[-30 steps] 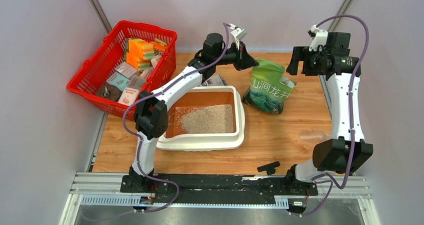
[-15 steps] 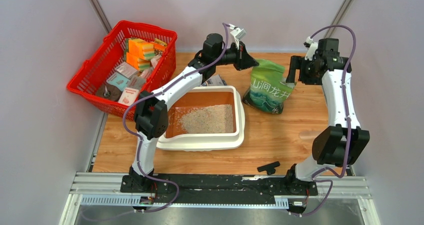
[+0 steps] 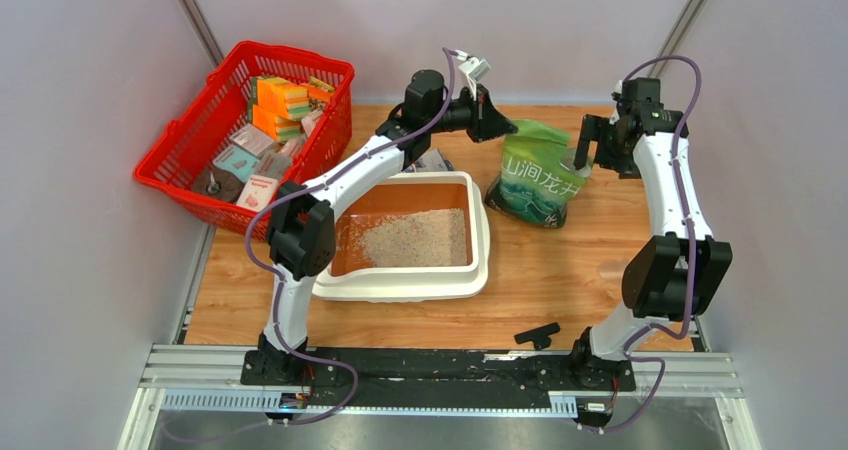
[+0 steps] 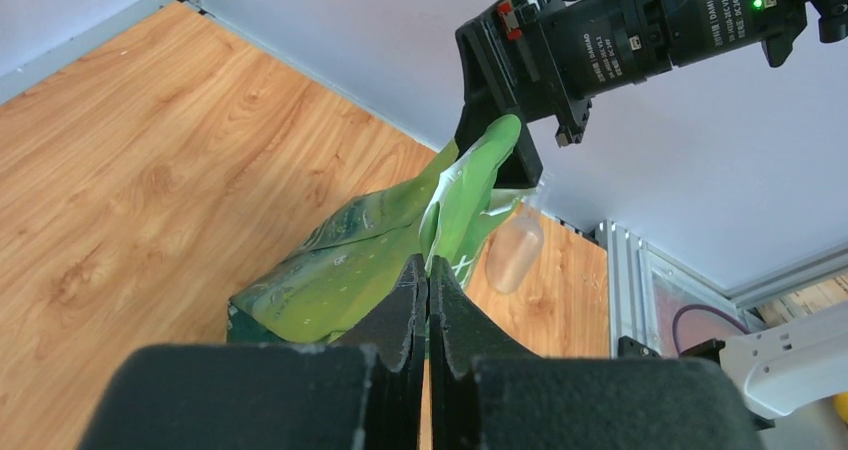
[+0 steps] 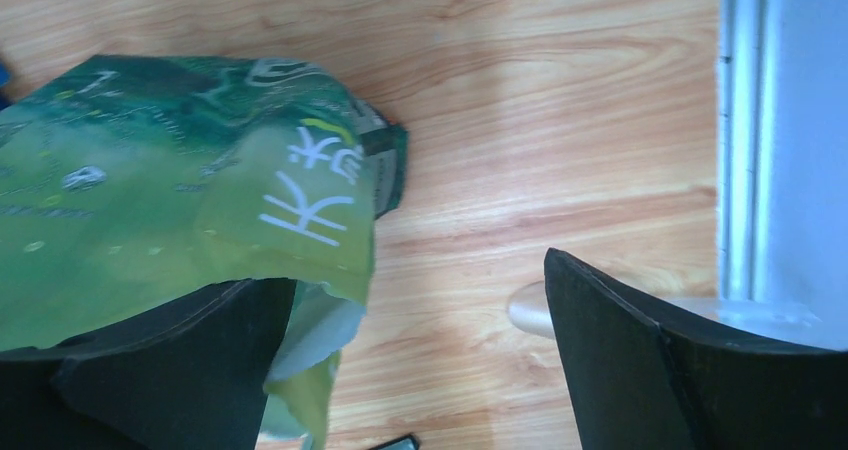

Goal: Fill the litter box with clean litter

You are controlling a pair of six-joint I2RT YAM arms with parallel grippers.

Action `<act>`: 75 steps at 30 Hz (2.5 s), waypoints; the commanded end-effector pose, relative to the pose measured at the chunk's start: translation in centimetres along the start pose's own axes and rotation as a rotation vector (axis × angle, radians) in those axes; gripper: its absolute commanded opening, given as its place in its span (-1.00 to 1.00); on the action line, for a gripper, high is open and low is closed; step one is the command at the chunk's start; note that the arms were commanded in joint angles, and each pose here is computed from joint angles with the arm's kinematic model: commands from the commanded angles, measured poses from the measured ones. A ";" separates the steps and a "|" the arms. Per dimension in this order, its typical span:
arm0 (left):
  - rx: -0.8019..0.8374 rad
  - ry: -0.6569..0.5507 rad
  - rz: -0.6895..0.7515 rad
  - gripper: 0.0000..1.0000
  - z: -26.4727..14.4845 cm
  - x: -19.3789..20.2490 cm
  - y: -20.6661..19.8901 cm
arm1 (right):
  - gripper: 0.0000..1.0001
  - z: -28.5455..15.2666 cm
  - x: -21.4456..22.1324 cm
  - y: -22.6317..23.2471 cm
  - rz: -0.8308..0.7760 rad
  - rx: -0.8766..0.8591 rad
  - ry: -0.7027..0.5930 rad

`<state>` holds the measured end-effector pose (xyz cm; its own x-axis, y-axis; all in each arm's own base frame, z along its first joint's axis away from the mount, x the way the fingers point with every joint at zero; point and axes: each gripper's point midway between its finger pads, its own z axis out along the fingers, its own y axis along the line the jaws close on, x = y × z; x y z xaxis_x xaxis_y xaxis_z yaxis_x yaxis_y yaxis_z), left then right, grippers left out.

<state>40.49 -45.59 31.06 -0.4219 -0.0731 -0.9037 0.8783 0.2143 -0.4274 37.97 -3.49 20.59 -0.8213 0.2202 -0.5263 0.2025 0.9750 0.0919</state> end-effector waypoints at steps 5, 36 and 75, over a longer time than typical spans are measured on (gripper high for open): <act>0.082 -0.158 0.107 -1.00 -3.0 -7.3 -5.3 | 0.96 -3.1 -0.8 -5.6 0.029 0.267 -0.073; -0.007 -0.192 0.122 -1.00 -6.2 -9.7 -4.4 | -0.19 -1.3 1.6 1.5 -0.054 -0.001 0.102; -0.015 -0.196 0.120 -1.00 -7.0 -9.7 -4.1 | 0.51 -2.3 -8.7 4.8 -0.446 0.010 -0.099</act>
<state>41.45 -40.83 32.19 -0.4629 -0.1145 -0.8790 0.8265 0.3025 -0.4747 45.18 -1.24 21.52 -0.8620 -0.2215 -0.4559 -0.1586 0.9722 -0.1725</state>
